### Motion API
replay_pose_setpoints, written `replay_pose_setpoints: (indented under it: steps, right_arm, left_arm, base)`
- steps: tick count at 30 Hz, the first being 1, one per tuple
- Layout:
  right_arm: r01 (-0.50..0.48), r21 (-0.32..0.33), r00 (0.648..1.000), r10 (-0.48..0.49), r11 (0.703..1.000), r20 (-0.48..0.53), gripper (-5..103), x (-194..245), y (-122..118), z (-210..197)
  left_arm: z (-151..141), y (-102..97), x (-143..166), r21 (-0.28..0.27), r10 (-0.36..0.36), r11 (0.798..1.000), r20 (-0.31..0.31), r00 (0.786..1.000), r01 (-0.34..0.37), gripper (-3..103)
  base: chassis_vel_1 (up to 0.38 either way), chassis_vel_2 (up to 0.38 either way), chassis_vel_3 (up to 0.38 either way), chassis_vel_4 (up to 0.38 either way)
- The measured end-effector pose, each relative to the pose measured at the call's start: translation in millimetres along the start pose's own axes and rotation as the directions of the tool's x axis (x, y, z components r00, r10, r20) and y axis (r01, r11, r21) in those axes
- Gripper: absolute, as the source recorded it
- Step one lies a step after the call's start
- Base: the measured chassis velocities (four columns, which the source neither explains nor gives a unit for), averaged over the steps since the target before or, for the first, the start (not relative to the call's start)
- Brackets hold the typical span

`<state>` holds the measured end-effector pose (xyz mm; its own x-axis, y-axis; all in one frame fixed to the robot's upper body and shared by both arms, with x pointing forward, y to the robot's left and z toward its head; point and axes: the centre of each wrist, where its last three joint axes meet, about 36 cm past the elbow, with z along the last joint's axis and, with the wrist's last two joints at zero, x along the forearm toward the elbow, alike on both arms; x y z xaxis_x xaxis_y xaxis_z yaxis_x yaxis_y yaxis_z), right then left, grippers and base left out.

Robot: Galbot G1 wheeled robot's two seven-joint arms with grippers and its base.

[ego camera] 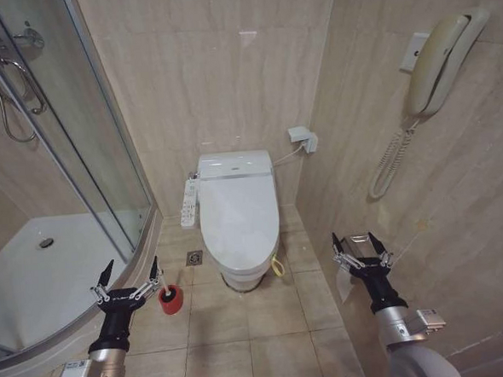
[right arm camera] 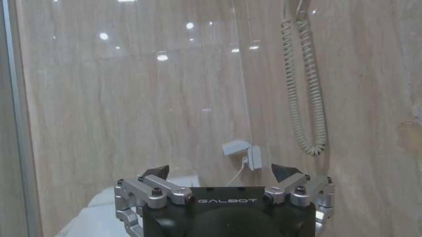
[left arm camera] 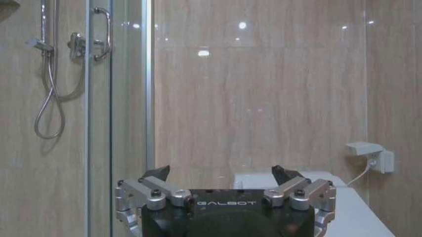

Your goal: Open the toilet lid, clean the toilet bowl with a toilet brush, close the toilet lid, and flush.

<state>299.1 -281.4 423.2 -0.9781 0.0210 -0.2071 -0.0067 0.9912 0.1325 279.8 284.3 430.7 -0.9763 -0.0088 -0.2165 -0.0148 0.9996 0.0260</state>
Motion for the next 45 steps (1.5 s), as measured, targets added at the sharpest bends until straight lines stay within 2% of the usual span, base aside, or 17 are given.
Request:
replay_pose_setpoints:
  steps: [12,45]
  right_arm:
    - [0.000,0.000,1.000,0.000,1.000,-0.001,100,0.3,0.0,0.1]
    - [0.000,0.000,1.000,0.000,1.000,0.000,100,0.1,0.0,0.1]
  left_arm:
    - [0.1,0.0,0.2,0.000,0.000,1.000,-0.001,1.000,0.000,100]
    - [0.0,0.0,0.0,0.000,0.000,1.000,0.000,1.000,0.000,100]
  base:
    - [0.121,-0.105,-0.116,0.106]
    - [-0.003,0.002,0.003,-0.003]
